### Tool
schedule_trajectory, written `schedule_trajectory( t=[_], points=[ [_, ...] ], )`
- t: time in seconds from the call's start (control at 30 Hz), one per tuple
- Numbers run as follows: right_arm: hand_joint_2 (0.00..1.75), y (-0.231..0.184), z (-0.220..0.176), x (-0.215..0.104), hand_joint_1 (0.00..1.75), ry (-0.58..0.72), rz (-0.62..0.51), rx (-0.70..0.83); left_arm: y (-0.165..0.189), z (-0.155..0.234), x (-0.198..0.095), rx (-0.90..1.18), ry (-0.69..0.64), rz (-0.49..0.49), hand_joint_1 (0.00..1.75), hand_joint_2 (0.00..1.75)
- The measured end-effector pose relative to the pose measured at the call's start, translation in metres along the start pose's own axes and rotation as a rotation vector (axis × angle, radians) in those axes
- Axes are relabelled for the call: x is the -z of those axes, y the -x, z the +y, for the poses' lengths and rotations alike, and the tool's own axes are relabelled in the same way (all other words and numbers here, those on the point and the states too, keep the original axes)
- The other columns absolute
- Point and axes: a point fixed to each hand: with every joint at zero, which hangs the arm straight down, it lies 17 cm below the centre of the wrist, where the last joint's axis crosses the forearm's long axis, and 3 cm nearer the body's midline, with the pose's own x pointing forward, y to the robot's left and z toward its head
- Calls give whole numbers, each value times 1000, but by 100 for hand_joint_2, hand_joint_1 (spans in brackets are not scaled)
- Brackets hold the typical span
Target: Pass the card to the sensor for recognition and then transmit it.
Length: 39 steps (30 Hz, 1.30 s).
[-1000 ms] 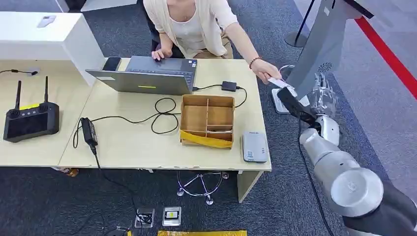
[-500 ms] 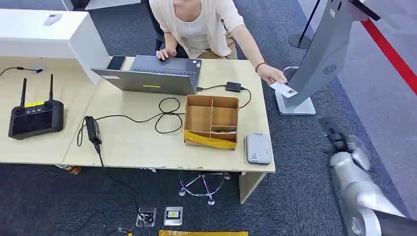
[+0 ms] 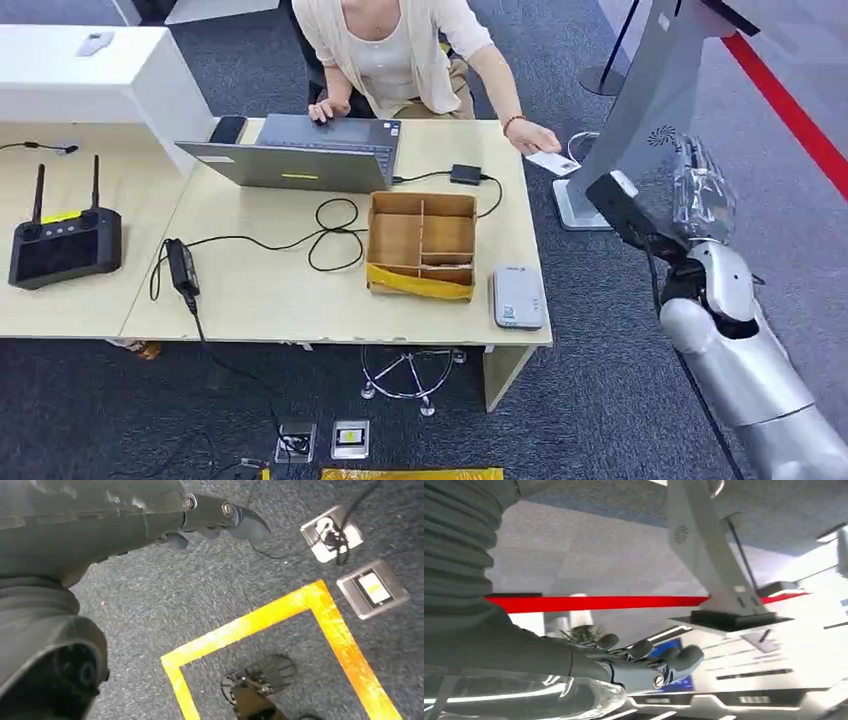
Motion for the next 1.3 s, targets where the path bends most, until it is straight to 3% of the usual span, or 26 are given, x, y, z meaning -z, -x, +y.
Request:
schedule_trajectory(
  t=[0.2, 0.7, 1.3],
  points=[
    [175, -38, -8, -16, 0, 13, -113, -7, -2, -2, 0, 6, 8, -5, 0, 0],
    [175, -91, -2, -34, 0, -19, -274, -46, -8, -1, 1, 63, 26, -15, 0, 0],
    [175, -142, 17, -25, 0, -50, -360, -42, -27, -1, 3, 94, 38, -32, 0, 0]
  ],
)
